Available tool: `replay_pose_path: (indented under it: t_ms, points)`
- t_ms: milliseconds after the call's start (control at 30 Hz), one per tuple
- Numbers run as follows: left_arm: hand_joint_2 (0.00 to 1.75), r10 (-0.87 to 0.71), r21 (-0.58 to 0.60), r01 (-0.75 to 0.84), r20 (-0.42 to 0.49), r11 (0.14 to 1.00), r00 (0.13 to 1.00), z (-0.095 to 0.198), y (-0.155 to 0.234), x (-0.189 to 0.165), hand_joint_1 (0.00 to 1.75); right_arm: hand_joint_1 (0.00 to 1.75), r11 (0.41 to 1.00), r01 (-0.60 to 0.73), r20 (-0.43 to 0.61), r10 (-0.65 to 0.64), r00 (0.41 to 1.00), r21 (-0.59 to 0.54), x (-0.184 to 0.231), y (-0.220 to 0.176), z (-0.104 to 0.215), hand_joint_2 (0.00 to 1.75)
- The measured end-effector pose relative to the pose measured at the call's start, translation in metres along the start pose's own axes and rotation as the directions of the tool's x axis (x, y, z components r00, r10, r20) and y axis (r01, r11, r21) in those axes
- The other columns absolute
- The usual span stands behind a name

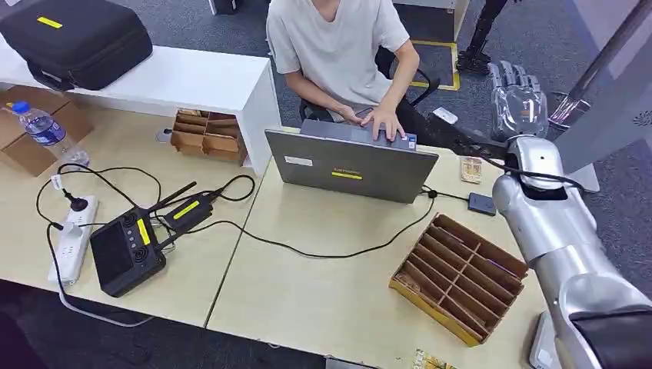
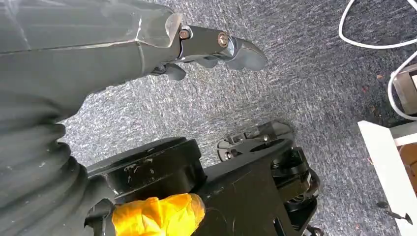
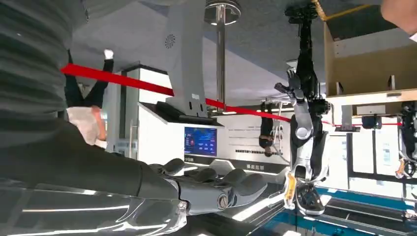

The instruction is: Pass the card to the sensor for recognition and then transmit it.

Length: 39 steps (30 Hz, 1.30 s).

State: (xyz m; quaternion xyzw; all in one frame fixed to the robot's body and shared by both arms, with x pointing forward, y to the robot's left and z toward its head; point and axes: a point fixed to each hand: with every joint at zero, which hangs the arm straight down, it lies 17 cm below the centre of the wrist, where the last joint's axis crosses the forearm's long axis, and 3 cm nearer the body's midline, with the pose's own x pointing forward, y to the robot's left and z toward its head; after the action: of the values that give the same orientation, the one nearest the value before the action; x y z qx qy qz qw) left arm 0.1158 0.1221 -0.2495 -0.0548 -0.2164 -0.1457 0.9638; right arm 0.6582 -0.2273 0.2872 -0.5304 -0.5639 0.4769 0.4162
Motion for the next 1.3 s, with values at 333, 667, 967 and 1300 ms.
replay_pose_path:
  t_ms: [333, 667, 967, 1300]
  points:
    - [1.75, 0.0, 0.0, 0.0, 0.0, 1.0, 1.0, 0.0, 0.0, -0.0001, 0.0, 0.0, 1.0, 0.0, 0.0, 0.0, 1.0, 0.0, 0.0, 0.0002, 0.0001, 1.75]
    - [1.75, 0.0, 0.0, 0.0, 0.0, 1.0, 1.0, 0.0, -0.0001, -0.0002, 0.0, 0.0, 1.0, 0.0, 0.0, 0.0, 1.0, 0.0, 0.0, 0.0003, 0.0001, 1.75]
    - [1.75, 0.0, 0.0, 0.0, 0.0, 1.0, 1.0, 0.0, 0.0002, -0.0003, 0.0, 0.0, 1.0, 0.0, 0.0, 0.0, 1.0, 0.0, 0.0, 0.0003, 0.0001, 1.75]
    - [1.75, 0.0, 0.0, 0.0, 0.0, 1.0, 1.0, 0.0001, -0.0001, -0.0003, 0.0, 0.0, 1.0, 0.0, 0.0, 0.0, 1.0, 0.001, 0.0, 0.0004, 0.0002, 1.75]
